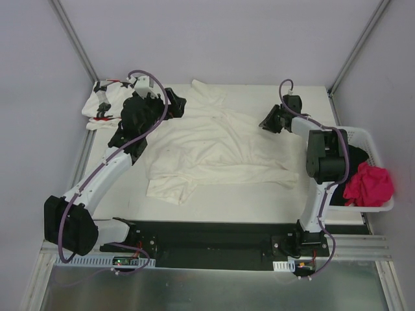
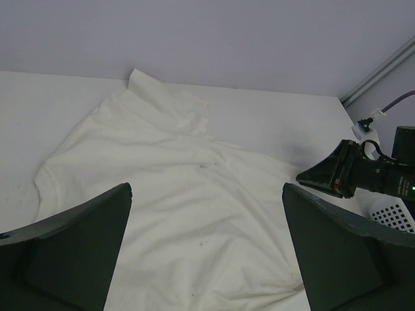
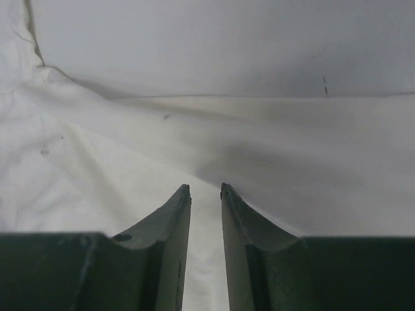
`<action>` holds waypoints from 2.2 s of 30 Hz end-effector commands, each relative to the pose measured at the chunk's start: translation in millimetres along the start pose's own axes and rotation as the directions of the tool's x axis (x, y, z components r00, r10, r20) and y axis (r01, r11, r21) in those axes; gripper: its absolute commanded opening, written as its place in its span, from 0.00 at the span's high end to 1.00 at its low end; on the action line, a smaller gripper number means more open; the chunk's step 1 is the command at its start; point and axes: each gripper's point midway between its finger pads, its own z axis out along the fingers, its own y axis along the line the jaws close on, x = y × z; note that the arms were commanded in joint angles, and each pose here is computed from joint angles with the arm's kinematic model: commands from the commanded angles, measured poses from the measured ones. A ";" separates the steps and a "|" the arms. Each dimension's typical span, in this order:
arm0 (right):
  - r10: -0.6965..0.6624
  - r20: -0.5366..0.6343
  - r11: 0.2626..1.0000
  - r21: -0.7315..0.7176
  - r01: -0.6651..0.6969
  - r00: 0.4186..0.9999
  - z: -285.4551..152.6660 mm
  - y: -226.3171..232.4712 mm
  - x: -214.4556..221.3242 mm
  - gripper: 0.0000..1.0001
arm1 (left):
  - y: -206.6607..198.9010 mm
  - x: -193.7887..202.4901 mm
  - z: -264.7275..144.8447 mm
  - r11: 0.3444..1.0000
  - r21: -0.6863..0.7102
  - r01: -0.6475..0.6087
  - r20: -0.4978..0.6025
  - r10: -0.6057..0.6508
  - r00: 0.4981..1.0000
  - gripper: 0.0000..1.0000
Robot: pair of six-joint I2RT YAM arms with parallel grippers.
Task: Fold and stack the t-shirts
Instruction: Flatten out the tshirt
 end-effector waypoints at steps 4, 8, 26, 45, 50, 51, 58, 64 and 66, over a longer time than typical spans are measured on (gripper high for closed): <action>0.095 -0.020 0.995 -0.016 -0.095 0.995 -2.2 -9.4 -7.4 0.73 | -5.3 -28.3 -14.0 0.999 0.017 0.043 0.098 -0.044 0.994 0.01; 0.096 -0.022 0.995 -0.006 -0.096 0.995 -4.2 -12.4 -3.9 0.73 | -6.3 -31.4 -14.1 0.999 0.021 0.030 0.106 -0.032 0.994 0.01; 0.112 -0.012 0.991 0.076 -0.111 0.994 27.3 -27.7 -40.1 0.72 | 12.3 -21.4 9.7 0.998 -0.057 0.031 0.104 -0.025 0.994 0.01; 0.096 0.099 0.994 0.049 -0.101 0.990 75.7 -23.2 -141.6 0.65 | 20.9 -30.6 12.7 0.994 -0.109 -0.017 0.120 0.030 0.992 0.01; 0.153 0.184 0.988 -0.009 -0.154 0.971 75.2 -26.5 -175.2 0.65 | 16.8 -31.0 5.8 0.996 -0.088 -0.008 0.125 0.019 0.992 0.01; 0.176 0.184 0.984 -0.017 -0.176 0.967 74.3 -27.9 -176.8 0.64 | 15.4 -31.2 4.7 0.997 -0.081 -0.005 0.126 0.016 0.992 0.01; 0.136 0.173 0.983 -0.144 -0.112 0.975 15.5 10.1 -180.3 0.57 | 7.8 -28.1 -2.7 0.999 -0.036 0.009 0.124 -0.004 0.992 0.01; 0.082 0.196 0.982 -0.184 -0.045 0.977 -67.0 40.9 -149.2 0.54 | -3.2 -8.9 2.4 0.999 0.043 0.012 0.057 -0.014 0.998 0.01; 0.082 0.149 0.983 -0.172 -0.056 0.985 -67.9 31.0 -113.5 0.54 | -1.7 1.3 6.3 0.998 0.049 0.026 0.038 -0.028 0.999 0.01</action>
